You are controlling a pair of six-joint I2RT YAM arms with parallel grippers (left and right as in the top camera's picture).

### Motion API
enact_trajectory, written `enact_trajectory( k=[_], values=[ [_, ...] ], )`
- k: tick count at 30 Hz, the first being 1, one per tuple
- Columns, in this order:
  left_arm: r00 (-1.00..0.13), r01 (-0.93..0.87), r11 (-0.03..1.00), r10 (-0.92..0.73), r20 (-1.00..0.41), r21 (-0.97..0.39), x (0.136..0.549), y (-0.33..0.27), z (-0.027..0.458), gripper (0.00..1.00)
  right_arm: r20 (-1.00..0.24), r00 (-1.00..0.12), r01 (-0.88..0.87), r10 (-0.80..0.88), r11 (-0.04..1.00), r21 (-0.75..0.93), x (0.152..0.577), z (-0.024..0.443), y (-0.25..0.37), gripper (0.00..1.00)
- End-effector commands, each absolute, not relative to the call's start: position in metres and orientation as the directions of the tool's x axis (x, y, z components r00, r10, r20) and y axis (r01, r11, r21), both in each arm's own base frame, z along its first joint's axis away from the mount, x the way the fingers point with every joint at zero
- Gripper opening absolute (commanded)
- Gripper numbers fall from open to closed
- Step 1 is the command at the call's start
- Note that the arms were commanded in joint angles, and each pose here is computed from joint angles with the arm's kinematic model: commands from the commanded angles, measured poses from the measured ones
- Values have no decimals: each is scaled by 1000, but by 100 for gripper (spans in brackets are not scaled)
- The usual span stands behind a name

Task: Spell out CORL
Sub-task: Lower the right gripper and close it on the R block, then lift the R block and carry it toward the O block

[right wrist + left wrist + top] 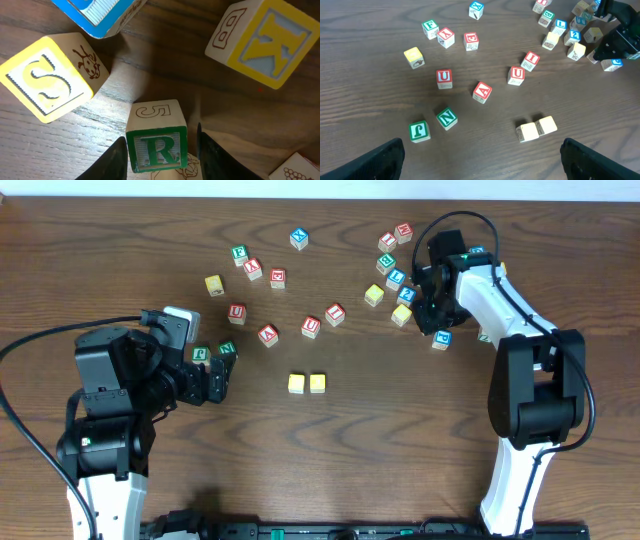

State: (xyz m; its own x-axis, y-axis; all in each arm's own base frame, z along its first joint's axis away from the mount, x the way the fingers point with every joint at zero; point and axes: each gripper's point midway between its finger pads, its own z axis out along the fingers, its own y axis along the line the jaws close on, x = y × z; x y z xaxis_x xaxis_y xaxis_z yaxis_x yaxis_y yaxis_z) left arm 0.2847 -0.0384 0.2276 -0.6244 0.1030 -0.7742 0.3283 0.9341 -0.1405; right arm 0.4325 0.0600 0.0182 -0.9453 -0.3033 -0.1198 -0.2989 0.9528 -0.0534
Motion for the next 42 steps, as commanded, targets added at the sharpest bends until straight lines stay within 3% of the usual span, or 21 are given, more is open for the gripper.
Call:
enact_trajectory(
  k=[1,7,12,28,42],
  values=[
    [-600,349,928,118,-791,-127,286,-40,238,98,-111,-950,-287,-292,956,-59,431,15,57,39],
    [-600,349,928,118,-791,-127,286,-40,238,98,-111,-950,-287,-292,956,-59,431,15,57,36],
    [-600,349,928,118,-791,-127,286,-40,238,98,-111,-950,-287,-292,956,-58,431,15,57,22],
    [-600,350,928,118,-791,-127,286,-40,238,98,-123,-945,-299,-302,953,-42,433,19,65,18],
    [-600,349,928,118,-791,-127,286,-40,238,98,-177,-942,-294,-287,956,17,443,95,111,11]
  ],
)
